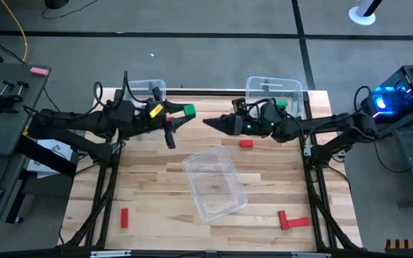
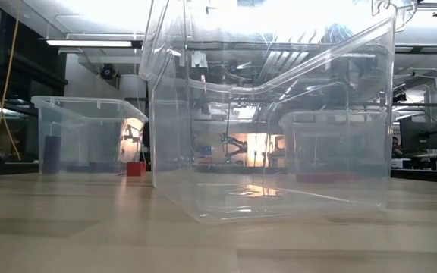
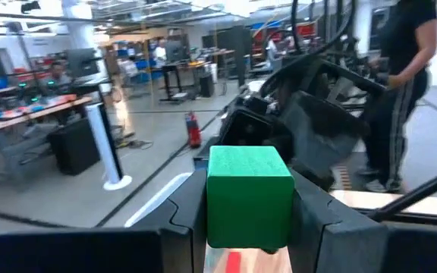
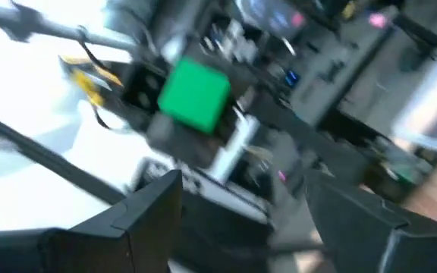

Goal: Sort blocks
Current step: Put the green block into the top right transparent bin

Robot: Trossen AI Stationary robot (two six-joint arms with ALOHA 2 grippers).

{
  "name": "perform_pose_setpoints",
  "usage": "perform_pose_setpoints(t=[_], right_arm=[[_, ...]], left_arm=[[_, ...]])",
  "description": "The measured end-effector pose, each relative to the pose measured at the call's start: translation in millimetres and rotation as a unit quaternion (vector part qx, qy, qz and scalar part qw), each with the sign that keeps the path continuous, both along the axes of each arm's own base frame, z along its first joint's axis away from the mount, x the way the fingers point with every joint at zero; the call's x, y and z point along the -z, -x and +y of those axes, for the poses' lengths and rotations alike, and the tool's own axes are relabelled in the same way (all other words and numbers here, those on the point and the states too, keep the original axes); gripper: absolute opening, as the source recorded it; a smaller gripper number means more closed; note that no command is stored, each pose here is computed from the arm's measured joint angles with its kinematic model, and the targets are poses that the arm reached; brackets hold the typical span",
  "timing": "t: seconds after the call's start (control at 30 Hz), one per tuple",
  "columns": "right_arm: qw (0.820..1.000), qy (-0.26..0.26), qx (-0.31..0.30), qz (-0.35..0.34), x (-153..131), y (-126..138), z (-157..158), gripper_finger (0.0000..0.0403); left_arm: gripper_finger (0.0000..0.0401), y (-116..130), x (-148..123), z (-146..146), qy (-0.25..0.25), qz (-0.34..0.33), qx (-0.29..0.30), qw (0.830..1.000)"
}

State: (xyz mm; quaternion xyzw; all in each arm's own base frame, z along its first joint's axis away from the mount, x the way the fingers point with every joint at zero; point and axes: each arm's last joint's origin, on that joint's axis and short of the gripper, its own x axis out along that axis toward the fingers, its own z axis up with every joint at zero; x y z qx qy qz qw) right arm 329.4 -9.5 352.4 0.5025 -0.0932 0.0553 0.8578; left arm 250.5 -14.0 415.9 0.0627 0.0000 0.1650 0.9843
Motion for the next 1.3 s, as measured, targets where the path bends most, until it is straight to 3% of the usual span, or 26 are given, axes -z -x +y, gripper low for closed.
perform_pose_setpoints(t=[0.13, 0.37, 0.9, 1.3], right_arm=[[0.998, -0.028, 0.004, -0.051, 0, -7, 2, 0.0272], [0.996, -0.049, -0.007, -0.070, -2, -7, 2, 0.0272], [0.994, -0.067, -0.084, -0.039, 3, -9, 12, 0.0272], [0.994, -0.069, -0.079, -0.035, 4, -9, 14, 0.0270]], left_arm=[[0.0097, -7, 3, 2, 0.010, -0.001, 0.029, 1.000], [0.0097, -23, 16, -1, 0.014, 0.025, 0.064, 0.998], [0.0097, -29, 22, -3, -0.015, 0.047, 0.084, 0.995], [0.0103, -34, 27, -5, -0.012, 0.055, 0.118, 0.991]])
